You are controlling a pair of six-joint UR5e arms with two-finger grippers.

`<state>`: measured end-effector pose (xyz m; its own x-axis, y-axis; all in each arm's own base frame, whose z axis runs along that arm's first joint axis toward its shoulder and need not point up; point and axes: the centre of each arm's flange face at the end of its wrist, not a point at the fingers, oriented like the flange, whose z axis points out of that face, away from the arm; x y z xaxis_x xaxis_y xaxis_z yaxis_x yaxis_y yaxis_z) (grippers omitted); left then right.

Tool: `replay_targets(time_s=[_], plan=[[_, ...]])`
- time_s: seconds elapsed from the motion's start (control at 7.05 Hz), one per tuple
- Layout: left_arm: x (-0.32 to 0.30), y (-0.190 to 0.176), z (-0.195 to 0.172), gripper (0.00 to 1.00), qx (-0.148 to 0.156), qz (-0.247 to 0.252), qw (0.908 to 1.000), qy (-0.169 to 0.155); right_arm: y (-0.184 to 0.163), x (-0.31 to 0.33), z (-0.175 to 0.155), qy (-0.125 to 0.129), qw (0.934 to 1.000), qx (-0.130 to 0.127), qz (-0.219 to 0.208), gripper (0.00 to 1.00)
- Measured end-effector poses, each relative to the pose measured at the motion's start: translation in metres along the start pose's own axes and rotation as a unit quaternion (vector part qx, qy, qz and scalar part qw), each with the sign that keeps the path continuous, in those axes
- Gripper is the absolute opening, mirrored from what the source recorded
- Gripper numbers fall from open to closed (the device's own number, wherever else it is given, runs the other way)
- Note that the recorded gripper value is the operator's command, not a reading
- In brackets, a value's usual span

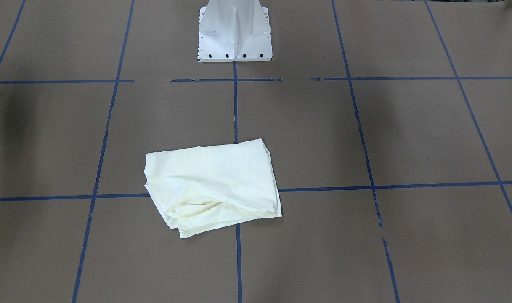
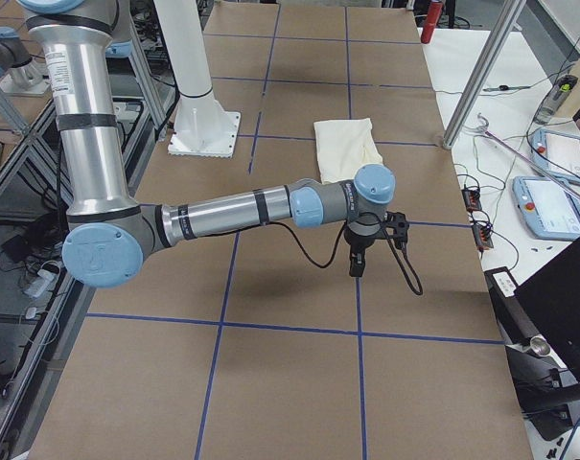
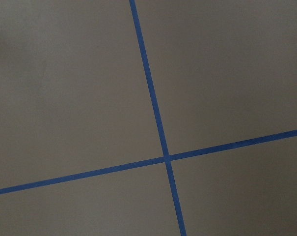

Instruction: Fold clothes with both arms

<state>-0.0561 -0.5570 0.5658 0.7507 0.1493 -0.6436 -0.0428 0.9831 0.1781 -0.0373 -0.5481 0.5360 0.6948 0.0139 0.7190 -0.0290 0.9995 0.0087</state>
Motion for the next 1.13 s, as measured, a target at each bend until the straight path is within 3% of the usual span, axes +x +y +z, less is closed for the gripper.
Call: replay_targets(time_s=[0.28, 0.43, 0.85, 1.13], plan=[[0.012, 0.004, -0.005, 1.0, 0.007, -0.012, 0.9983, 0.057, -0.001, -0.01, -0.004, 0.019, 0.9997, 0.008, -0.011, 1.0], [0.015, 0.004, -0.007, 1.0, 0.009, -0.012, 0.9976, 0.067, -0.002, -0.01, -0.004, 0.024, 0.9996, 0.01, -0.012, 1.0], [0.011, 0.006, -0.002, 1.0, 0.004, -0.018, 0.9971, 0.073, 0.007, 0.006, 0.004, 0.027, 0.9996, 0.004, -0.001, 1.0], [0.004, 0.011, 0.008, 1.0, 0.003, -0.018, 0.9971, 0.074, 0.015, 0.046, -0.009, 0.025, 0.9996, 0.01, 0.011, 1.0]])
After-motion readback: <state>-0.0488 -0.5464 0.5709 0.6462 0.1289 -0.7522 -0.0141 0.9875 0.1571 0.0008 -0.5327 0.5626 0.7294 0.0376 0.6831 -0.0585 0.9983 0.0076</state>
